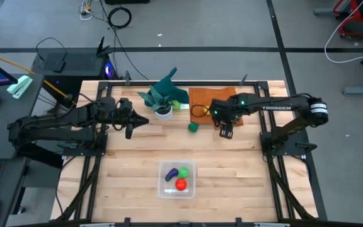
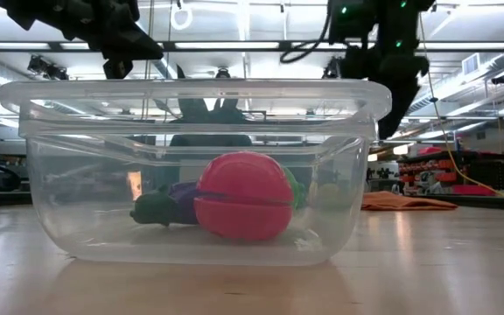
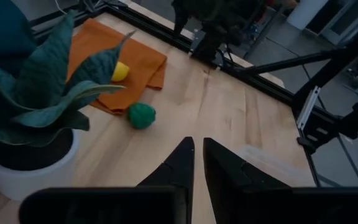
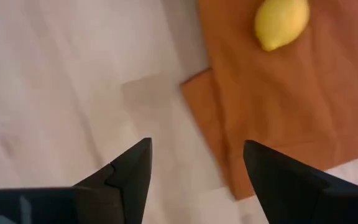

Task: Pick and placing Produce into tupperware
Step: Put the lemon into the transparent bin

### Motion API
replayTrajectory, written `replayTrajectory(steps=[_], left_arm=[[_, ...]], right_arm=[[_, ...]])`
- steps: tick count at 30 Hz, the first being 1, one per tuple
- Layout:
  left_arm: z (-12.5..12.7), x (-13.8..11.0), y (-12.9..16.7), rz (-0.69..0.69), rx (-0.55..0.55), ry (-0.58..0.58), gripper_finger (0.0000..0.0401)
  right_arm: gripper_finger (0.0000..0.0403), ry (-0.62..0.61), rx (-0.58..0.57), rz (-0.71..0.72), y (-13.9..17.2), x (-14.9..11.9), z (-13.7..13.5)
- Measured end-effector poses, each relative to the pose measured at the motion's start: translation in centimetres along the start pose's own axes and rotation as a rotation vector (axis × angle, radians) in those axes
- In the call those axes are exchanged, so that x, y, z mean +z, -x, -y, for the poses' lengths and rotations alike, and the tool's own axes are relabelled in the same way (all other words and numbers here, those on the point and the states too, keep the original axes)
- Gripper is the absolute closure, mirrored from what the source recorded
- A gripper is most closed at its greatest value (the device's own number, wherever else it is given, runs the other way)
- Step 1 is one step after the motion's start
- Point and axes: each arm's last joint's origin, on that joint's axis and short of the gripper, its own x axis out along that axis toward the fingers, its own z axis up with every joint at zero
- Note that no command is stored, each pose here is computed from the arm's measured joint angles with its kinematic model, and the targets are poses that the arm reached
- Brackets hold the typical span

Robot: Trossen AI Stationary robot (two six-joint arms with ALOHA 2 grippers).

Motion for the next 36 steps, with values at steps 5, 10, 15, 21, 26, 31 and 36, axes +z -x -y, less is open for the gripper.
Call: replayTrajectory(steps=[5,10,15,21,26,31,36], left_arm=[[-0.2,0.1,0.0,0.006,0.012,0.029,0.0369],[-0.3,0.1,0.0,0.018,0.040,0.037,0.0371],[-0.3,0.1,0.0,0.025,0.049,0.063,0.0365],[-0.3,0.2,0.0,0.027,0.048,0.063,0.0375],[-0.3,0.2,0.0,0.027,0.048,0.063,0.0375],[-0.3,0.2,0.0,0.027,0.048,0.064,0.0368],[-0.3,0.2,0.0,0.027,0.048,0.064,0.0373]], right_arm=[[0.0187,-0.025,-0.019,0.038,-1.0,1.0,2.9],[0.0187,-0.051,-0.052,0.118,-1.3,1.7,5.6],[0.0187,-0.068,-0.045,0.140,-1.9,2.0,7.6],[0.0187,-0.101,-0.023,0.081,-3.9,3.3,8.8],[0.0187,-0.136,-0.004,0.039,-4.7,5.5,9.3],[0.0187,-0.225,0.018,0.013,-4.6,7.7,10.1],[0.0186,-0.268,0.032,-0.011,-4.7,9.1,10.5]])
